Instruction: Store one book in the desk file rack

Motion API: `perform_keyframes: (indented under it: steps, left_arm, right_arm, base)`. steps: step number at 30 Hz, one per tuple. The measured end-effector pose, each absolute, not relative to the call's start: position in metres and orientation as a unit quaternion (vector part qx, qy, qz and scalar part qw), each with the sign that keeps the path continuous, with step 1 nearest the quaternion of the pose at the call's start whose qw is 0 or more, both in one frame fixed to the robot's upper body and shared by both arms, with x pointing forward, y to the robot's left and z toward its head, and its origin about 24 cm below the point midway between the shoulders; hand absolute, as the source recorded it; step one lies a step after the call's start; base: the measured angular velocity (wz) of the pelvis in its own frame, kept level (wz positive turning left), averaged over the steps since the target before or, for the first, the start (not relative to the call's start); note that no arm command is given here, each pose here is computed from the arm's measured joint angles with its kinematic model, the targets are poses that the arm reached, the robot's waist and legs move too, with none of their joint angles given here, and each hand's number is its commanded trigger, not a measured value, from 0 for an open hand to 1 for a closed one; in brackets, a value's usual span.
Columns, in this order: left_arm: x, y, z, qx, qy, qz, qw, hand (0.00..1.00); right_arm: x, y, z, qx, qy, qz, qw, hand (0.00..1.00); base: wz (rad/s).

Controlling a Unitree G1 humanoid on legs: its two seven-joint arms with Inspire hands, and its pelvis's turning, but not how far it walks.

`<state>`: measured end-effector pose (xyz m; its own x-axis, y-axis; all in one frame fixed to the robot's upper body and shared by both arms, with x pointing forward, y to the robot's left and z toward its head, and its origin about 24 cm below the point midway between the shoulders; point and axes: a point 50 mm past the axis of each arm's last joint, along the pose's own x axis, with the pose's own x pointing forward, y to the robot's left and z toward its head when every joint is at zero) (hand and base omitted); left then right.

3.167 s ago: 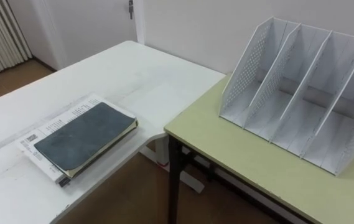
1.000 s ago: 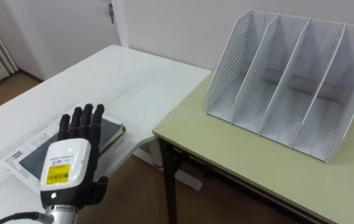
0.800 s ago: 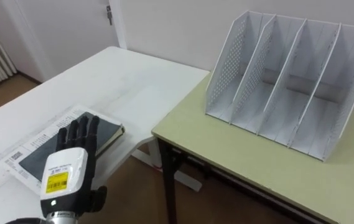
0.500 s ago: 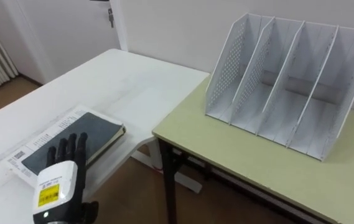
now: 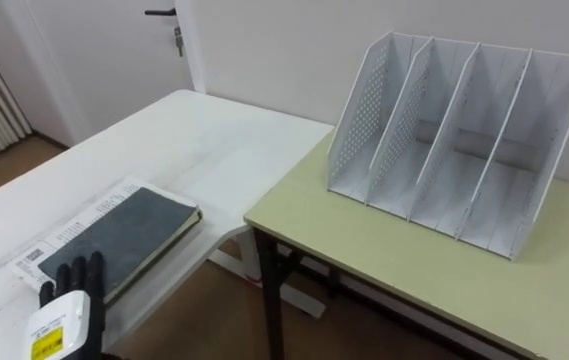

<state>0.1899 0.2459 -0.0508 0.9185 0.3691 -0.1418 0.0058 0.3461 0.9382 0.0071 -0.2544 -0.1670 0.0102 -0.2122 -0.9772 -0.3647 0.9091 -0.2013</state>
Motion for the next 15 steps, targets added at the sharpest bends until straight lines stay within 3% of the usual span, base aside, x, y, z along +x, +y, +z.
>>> perform_keyframes:
  steps: [15]
  left_arm:
    - [0.1936, 0.2473, -0.0488, 0.561, 0.175, 0.112, 0.801, 0.0]
  right_arm:
    - [0.0094, -0.2542, -0.167, -0.207, 0.702, 0.063, 0.679, 0.0]
  base:
    - [0.0]
